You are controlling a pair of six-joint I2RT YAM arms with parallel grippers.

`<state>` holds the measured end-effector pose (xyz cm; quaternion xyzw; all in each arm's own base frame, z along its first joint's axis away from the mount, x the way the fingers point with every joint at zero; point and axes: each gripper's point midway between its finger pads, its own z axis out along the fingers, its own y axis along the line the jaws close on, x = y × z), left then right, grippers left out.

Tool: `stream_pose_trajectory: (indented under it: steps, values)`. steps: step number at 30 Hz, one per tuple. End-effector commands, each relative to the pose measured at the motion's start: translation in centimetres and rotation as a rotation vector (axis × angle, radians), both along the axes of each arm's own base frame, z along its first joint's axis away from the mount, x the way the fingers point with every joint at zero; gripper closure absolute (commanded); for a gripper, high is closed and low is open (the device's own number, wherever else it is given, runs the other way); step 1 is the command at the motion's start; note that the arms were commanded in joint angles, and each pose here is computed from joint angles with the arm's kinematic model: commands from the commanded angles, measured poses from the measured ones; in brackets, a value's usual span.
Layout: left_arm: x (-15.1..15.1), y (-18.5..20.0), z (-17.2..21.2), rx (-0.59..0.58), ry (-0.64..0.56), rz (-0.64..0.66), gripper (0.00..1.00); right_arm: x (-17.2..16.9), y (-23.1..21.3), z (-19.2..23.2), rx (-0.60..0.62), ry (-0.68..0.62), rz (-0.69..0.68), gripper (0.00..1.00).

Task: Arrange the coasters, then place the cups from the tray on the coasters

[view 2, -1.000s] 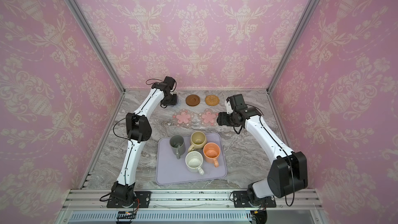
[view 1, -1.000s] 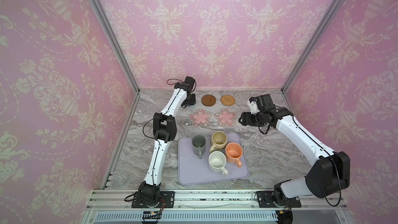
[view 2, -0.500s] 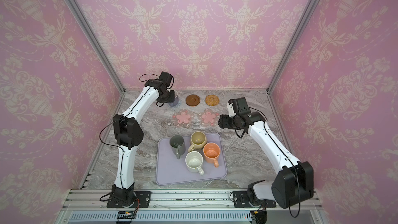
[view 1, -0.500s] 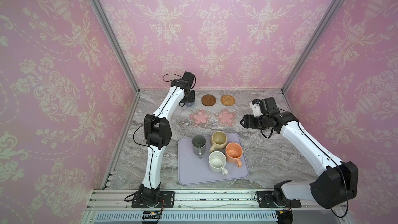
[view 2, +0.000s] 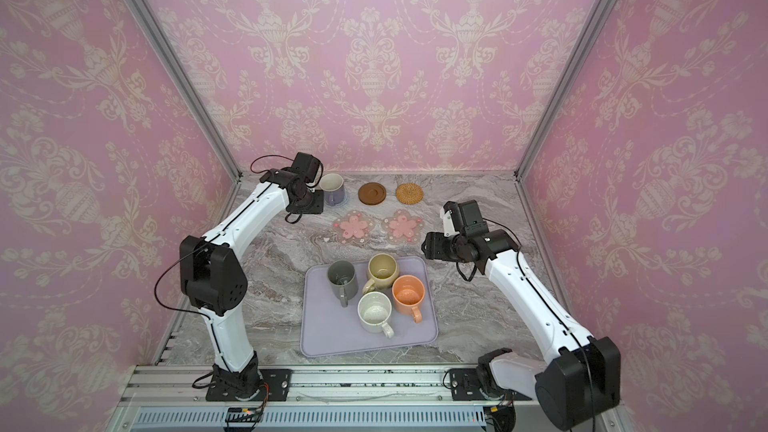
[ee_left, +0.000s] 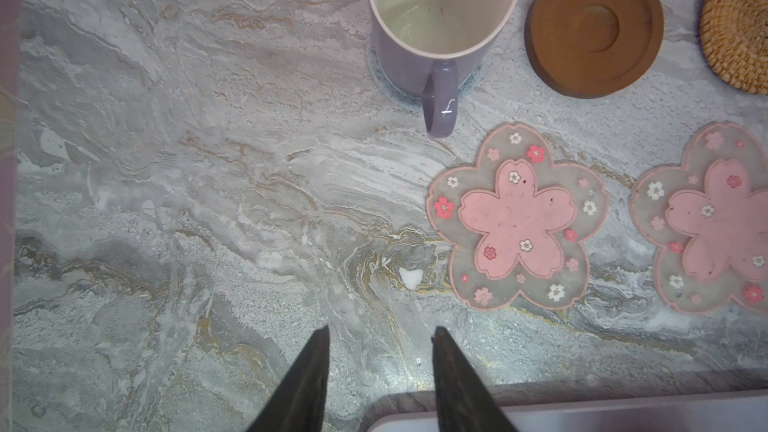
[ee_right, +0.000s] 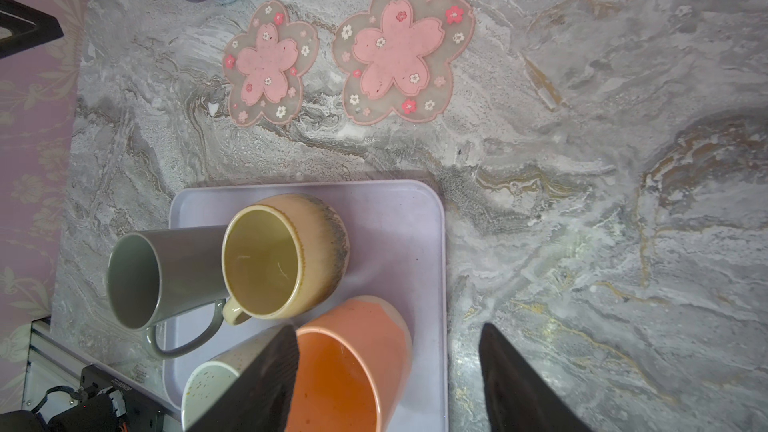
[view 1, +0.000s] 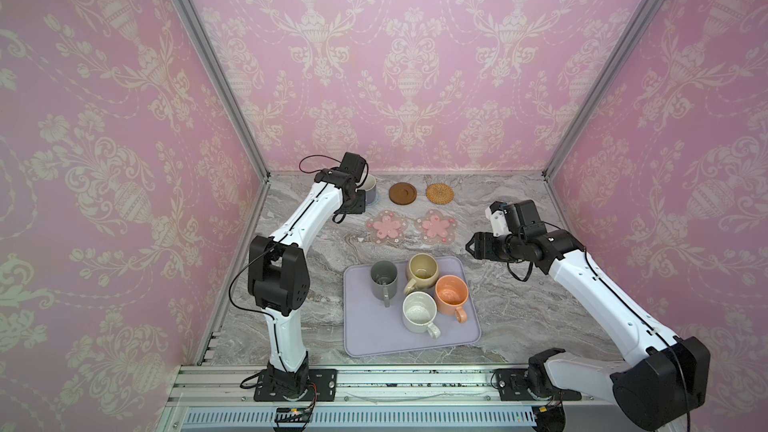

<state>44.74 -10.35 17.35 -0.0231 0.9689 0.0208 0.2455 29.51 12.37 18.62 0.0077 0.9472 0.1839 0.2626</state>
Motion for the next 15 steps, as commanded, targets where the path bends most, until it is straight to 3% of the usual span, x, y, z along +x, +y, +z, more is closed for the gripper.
stream_pose_trajectory:
  steps: [1, 15]
  values:
    - [-1.5, 1.2, 1.0, 0.059, -0.033, -0.008, 0.57, -1.6, -0.3, -0.8, -0.011, 0.033, -0.025, 0.30]
    - [-8.6, 2.6, 0.4, -0.006, -0.037, 0.023, 0.57, -3.8, 1.2, -1.5, 0.006, 0.028, -0.010, 0.30]
